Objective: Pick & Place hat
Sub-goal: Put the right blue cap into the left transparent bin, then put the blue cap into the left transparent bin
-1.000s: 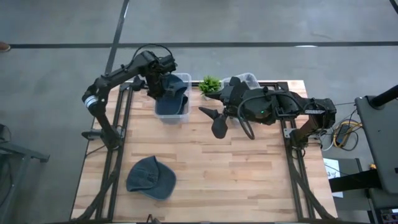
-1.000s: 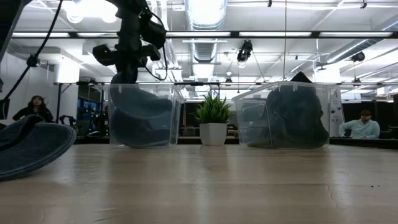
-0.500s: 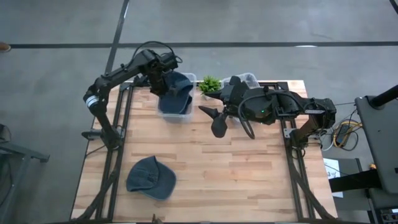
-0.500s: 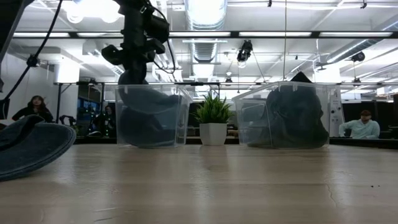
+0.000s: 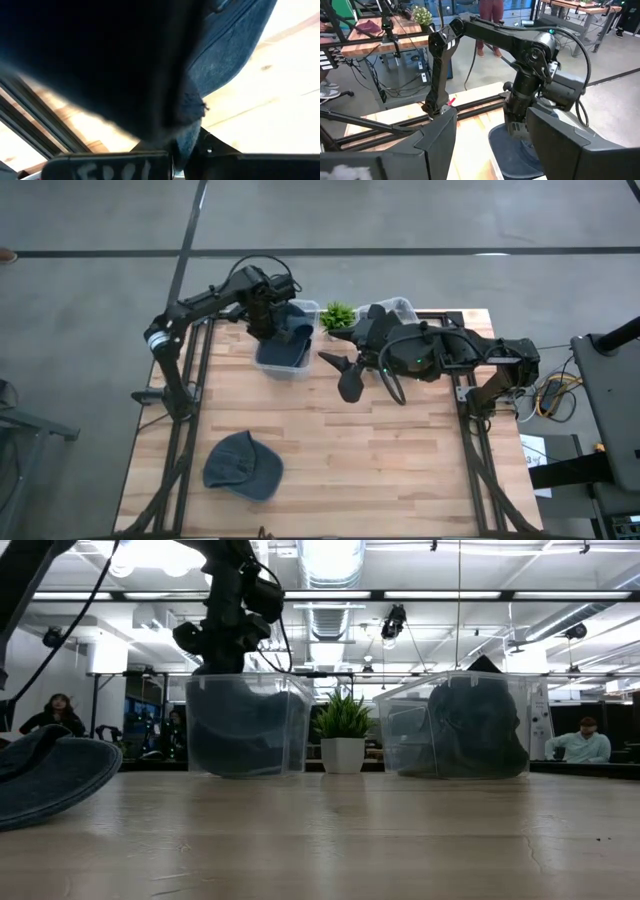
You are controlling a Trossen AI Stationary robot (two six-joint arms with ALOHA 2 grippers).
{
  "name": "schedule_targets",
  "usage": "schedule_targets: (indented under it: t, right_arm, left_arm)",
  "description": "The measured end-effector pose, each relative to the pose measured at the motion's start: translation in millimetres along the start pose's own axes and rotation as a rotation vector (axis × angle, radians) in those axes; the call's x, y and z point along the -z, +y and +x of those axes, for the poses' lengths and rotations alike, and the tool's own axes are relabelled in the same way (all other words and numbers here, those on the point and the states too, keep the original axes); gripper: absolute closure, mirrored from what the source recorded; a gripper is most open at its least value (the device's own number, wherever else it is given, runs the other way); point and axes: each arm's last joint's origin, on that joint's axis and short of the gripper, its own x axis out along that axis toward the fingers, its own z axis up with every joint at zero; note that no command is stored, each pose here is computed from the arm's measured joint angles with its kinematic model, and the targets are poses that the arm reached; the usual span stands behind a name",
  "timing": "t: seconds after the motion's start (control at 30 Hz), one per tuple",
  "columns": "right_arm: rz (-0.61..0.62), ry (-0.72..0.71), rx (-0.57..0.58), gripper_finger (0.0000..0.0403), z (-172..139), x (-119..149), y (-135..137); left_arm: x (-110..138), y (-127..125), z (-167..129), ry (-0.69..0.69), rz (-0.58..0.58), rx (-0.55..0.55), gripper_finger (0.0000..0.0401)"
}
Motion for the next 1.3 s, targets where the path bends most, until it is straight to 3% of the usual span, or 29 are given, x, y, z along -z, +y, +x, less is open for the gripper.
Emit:
schedule_targets:
  t: [0.2, 0.4, 0.6, 0.83, 1.1, 1.3]
  right_arm:
    - [0.002, -0.003, -0.001, 0.017, 0.0, -0.3, 0.1]
    - [-0.001, -0.004, -0.001, 0.017, 0.0, -0.5, 0.1]
    - [-0.001, -0.004, -0.002, 0.017, 0.0, -0.5, 0.1]
    - [-0.006, -0.004, -0.002, 0.017, 0.0, -0.4, 0.1]
    - [-0.018, 0.011, -0.001, 0.017, 0.0, 1.1, -0.2]
    - [-0.026, 0.023, 0.002, 0.017, 0.0, 2.5, -0.5]
  left_arm:
    - [-3.3, -6.0, 7.5, 0.021, -0.008, 0.004, 0.0383]
    - [-3.7, -10.2, 5.7, 0.016, 0.023, 0.088, 0.0327]
    - [-0.5, -9.0, -4.0, -0.002, -0.01, 0.085, 0.0265]
    - [11.2, -3.9, -31.2, -0.07, -0.008, 0.116, 0.0252]
    - [40.7, 7.3, -78.0, -0.177, -0.029, 0.236, 0.0252]
    - [79.7, 12.7, -106.7, -0.242, 0.026, 0.344, 0.0252]
